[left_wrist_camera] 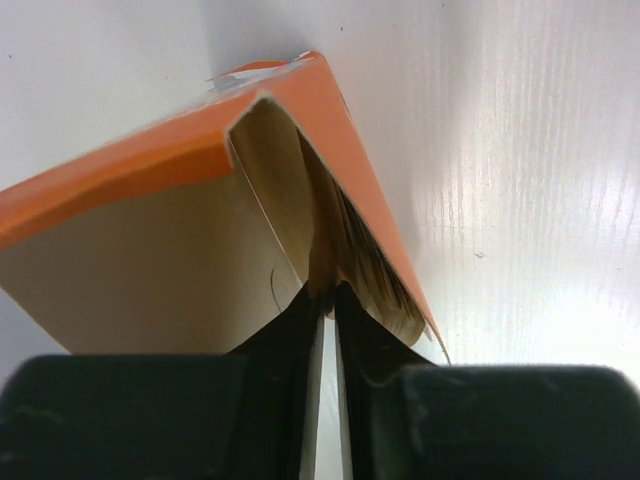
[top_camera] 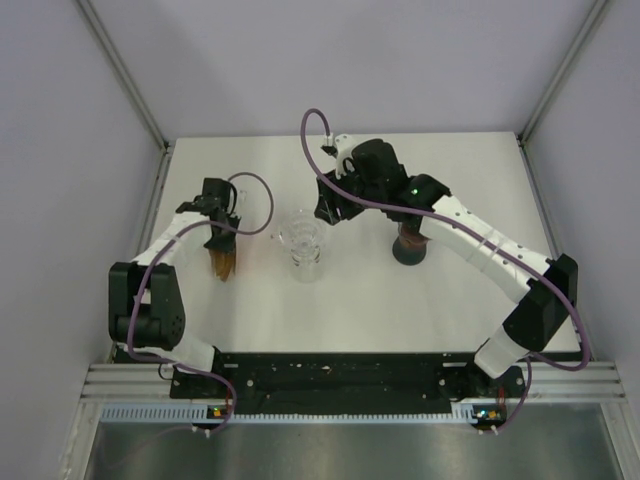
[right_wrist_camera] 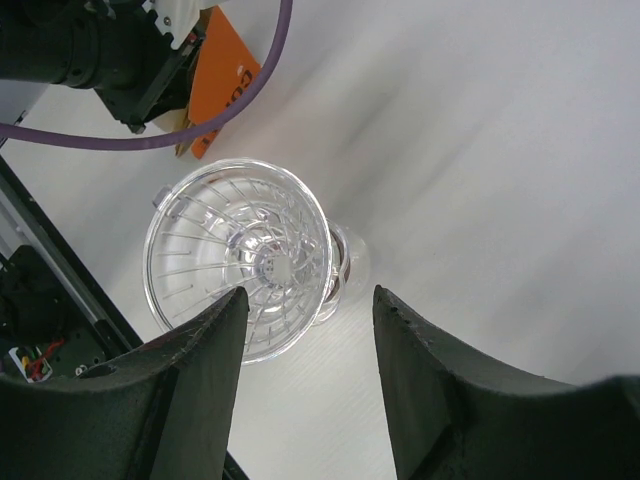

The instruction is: Place the coffee filter in the dripper

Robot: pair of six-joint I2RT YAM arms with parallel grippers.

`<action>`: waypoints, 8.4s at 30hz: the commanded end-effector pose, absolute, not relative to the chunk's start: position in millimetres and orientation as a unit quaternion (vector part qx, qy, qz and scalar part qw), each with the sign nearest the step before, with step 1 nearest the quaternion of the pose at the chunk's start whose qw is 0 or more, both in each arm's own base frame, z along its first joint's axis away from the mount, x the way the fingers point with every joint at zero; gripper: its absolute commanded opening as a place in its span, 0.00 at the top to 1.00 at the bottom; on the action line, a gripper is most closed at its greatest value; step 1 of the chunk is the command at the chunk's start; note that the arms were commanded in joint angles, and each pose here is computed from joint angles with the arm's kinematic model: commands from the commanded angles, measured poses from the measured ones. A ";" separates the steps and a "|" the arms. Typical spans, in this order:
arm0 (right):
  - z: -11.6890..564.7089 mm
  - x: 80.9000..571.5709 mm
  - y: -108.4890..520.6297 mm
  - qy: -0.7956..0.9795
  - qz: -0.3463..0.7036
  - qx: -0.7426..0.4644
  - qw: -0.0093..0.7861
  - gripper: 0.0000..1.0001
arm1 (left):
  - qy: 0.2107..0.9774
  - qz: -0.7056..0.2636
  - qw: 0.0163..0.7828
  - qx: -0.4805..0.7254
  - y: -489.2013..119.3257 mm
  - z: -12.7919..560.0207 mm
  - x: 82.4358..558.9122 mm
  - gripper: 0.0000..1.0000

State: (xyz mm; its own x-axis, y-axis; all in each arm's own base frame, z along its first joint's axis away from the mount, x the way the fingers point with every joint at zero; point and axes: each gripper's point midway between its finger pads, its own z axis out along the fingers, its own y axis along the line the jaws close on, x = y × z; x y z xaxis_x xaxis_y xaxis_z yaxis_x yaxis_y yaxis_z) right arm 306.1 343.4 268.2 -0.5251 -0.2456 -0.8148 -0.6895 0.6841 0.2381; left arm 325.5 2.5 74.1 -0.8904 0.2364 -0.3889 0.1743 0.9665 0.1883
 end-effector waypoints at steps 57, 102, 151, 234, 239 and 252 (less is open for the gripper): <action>341.6 321.7 534.7 0.695 0.333 -0.254 0.584 0.53 | 0.878 -0.161 0.447 0.057 -52.6 333.9 305.6 1.00; 372.0 330.6 395.7 0.767 0.226 -0.276 0.534 1.00 | 0.836 -0.218 0.472 0.176 -88.6 375.6 287.4 0.26; 304.3 311.0 381.8 0.835 0.211 -0.373 0.345 0.56 | 0.868 -0.276 0.387 0.142 -131.1 301.1 308.5 0.25; 284.7 302.9 422.9 0.809 0.216 -0.404 0.369 1.00 | 0.876 -0.344 0.329 0.073 -143.0 246.6 306.0 0.66; 309.8 296.1 417.4 0.795 0.233 -0.406 0.386 1.00 | 0.877 -0.341 0.330 0.074 -142.2 246.7 306.1 0.66; 365.9 315.3 358.6 0.789 0.209 -0.336 0.470 0.71 | 0.875 -0.321 0.351 0.092 -136.7 264.3 307.5 0.44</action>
